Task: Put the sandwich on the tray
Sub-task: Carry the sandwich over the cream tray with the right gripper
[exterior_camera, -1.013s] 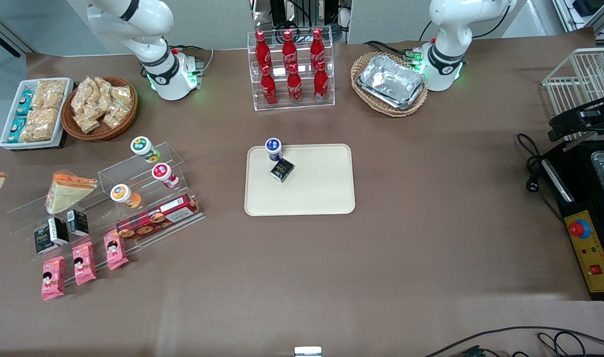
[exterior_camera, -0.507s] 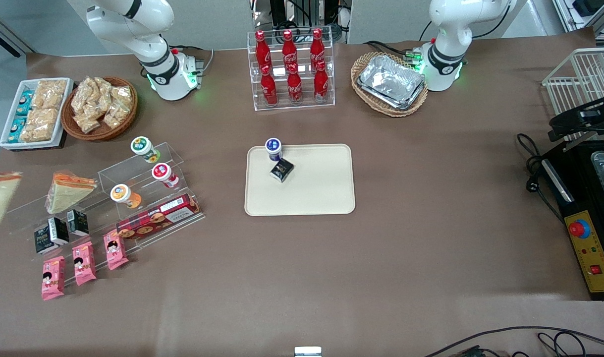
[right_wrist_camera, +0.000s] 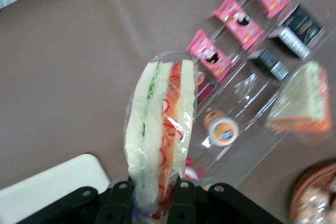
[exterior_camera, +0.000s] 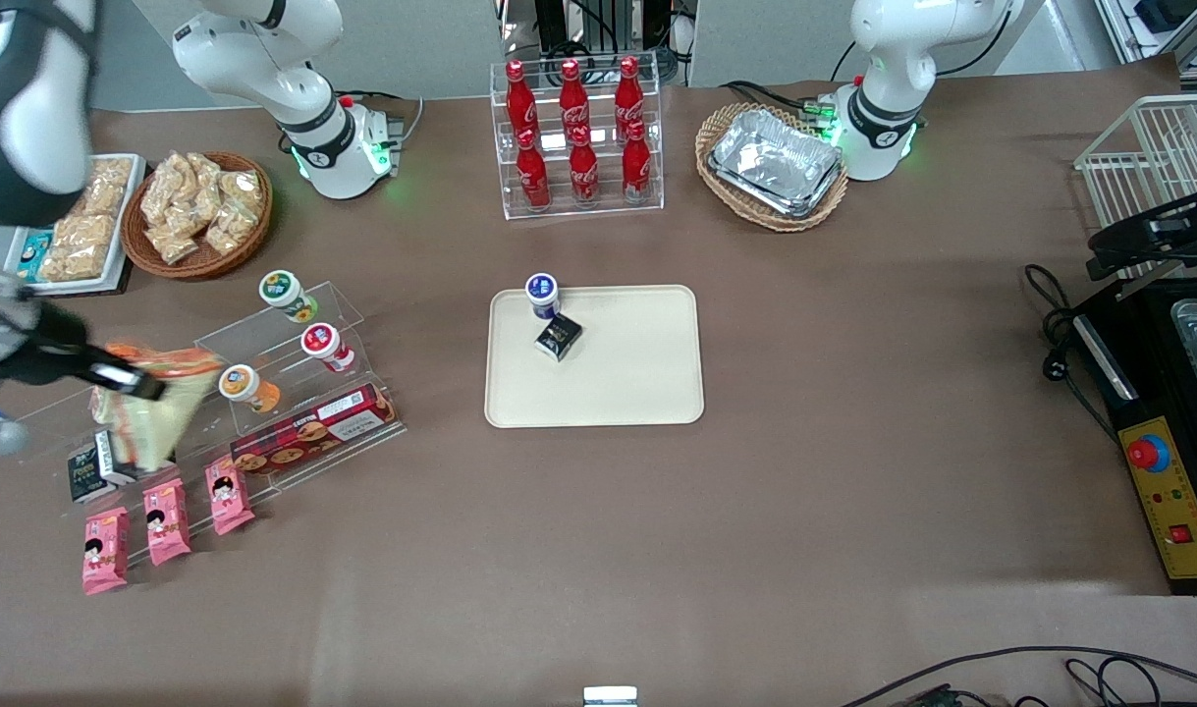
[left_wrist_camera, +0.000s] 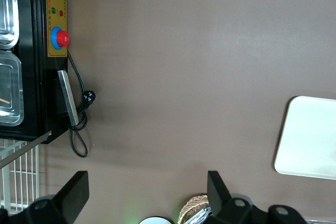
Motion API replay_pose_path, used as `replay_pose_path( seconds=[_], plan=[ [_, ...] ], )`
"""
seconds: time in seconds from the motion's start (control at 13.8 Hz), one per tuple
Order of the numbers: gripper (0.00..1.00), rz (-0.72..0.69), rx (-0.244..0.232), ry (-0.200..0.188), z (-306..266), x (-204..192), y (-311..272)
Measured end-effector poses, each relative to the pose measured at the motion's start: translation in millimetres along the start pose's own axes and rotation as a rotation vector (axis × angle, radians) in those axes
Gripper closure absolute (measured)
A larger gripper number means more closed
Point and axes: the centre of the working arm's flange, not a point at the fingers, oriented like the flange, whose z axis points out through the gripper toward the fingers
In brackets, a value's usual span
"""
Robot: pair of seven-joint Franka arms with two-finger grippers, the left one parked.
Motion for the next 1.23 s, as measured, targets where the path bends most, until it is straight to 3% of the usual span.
replay_pose_path(
  seconds=[0.29,0.51,0.72,1.01,1.23],
  plan=[
    [0.79,0.189,-0.008,-0.011,9,-64,-96],
    [0.79,0.317,-0.015,0.008,30,-100,-152],
    [0.79,0.43,-0.011,0.036,70,-134,-213],
    [0.79,0.563,0.001,0.011,139,-180,-279],
    [0.79,0.649,0.007,0.026,193,-214,-319]
  ],
)
